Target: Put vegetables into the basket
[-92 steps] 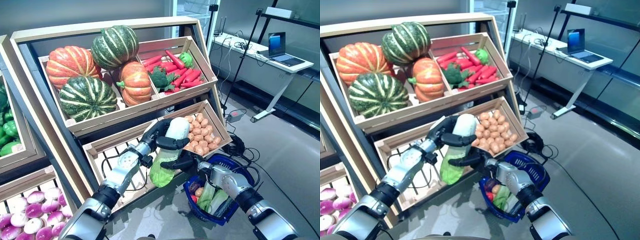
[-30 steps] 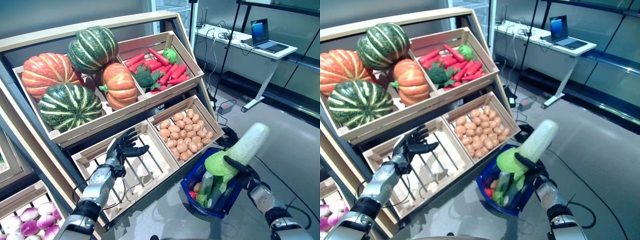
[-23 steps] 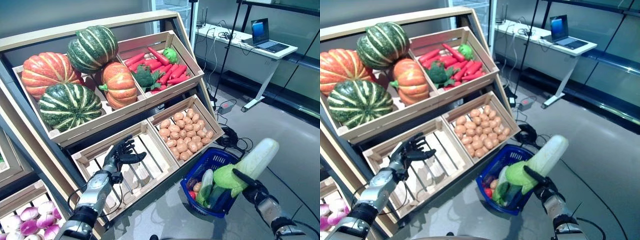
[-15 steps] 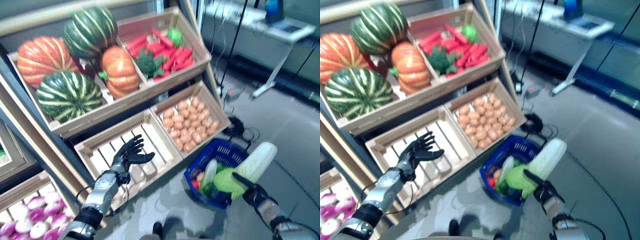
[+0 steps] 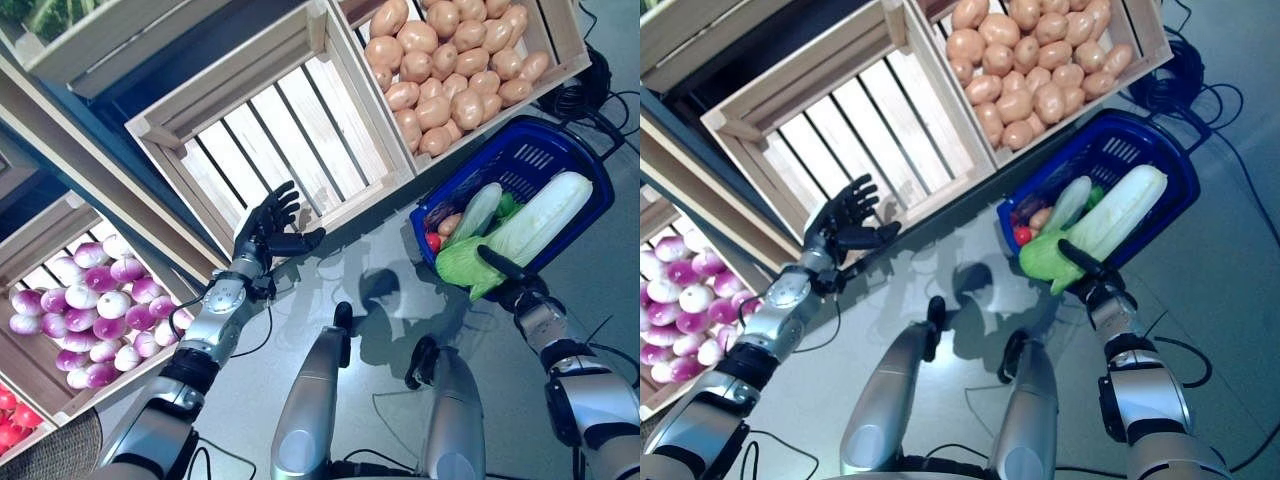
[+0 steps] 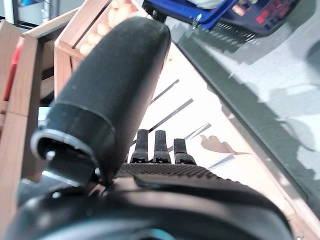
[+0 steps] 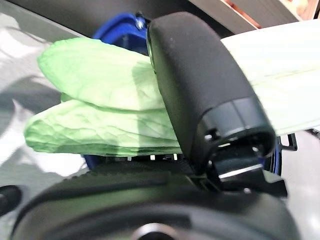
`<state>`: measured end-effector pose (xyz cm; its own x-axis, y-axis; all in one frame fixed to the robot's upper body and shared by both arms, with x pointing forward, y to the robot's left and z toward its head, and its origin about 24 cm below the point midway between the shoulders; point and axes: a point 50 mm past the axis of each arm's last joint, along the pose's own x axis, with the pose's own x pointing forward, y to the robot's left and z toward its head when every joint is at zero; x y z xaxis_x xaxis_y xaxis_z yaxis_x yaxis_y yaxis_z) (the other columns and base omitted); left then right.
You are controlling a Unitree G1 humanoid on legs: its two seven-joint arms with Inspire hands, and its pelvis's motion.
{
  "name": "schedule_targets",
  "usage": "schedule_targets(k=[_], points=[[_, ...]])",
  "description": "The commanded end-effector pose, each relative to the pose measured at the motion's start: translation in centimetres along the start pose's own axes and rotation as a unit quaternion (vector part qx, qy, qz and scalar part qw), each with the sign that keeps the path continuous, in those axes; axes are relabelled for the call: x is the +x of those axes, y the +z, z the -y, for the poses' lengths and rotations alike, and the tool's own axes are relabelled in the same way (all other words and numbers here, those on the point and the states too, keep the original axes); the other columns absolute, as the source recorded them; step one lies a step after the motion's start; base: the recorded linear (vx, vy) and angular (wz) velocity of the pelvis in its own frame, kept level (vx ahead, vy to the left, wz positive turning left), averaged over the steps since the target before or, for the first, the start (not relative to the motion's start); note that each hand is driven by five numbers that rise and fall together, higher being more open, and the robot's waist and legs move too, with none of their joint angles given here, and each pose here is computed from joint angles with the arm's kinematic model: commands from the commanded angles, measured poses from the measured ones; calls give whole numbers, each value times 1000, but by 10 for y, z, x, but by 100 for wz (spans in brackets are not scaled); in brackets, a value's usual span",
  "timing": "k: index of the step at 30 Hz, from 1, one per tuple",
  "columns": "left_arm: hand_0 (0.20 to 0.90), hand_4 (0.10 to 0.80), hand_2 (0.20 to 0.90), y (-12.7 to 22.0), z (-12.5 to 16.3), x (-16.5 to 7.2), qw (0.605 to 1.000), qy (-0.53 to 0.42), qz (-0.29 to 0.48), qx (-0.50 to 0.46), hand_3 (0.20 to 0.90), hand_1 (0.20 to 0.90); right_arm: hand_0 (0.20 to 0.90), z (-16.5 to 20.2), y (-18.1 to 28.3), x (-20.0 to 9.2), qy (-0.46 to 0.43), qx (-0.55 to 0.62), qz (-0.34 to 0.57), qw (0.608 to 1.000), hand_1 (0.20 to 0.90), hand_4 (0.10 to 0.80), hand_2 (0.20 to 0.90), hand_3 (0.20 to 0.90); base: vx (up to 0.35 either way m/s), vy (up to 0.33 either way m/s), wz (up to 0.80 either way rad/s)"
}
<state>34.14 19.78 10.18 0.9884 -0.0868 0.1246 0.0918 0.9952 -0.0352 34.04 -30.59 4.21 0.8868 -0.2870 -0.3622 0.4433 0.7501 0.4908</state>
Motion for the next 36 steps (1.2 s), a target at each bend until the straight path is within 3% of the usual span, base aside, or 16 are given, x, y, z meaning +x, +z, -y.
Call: schedule_targets(k=[1, 8, 9, 24, 36], points=[[900, 800, 900, 69, 6, 7, 983, -10, 180, -41, 900, 900, 300, -20, 61, -2, 55, 11, 119, 991, 300, 400, 300, 300, -50, -29, -3], [900, 800, 900, 72, 6, 0, 980, -13, 194, -52, 900, 900, 300, -31, 94, -7, 51, 26, 182, 982, 300, 400, 300, 300, -31, -39, 1], [900, 800, 900, 71, 4, -3, 981, -11, 188, -51, 900, 900, 900, -32, 102, -9, 43, 27, 198, 979, 900, 800, 900, 900, 3, -24, 6], [900, 800, 900, 69, -9, -11, 981, -11, 186, -58, 900, 900, 900, -18, 106, -11, 0, 23, 193, 981, 900, 800, 900, 900, 36, -17, 2], [900, 800, 900, 43, -14, -20, 990, -15, 129, -57, 900, 900, 900, 7, 86, -12, -6, 3, 149, 989, 900, 800, 900, 900, 101, 19, 0]])
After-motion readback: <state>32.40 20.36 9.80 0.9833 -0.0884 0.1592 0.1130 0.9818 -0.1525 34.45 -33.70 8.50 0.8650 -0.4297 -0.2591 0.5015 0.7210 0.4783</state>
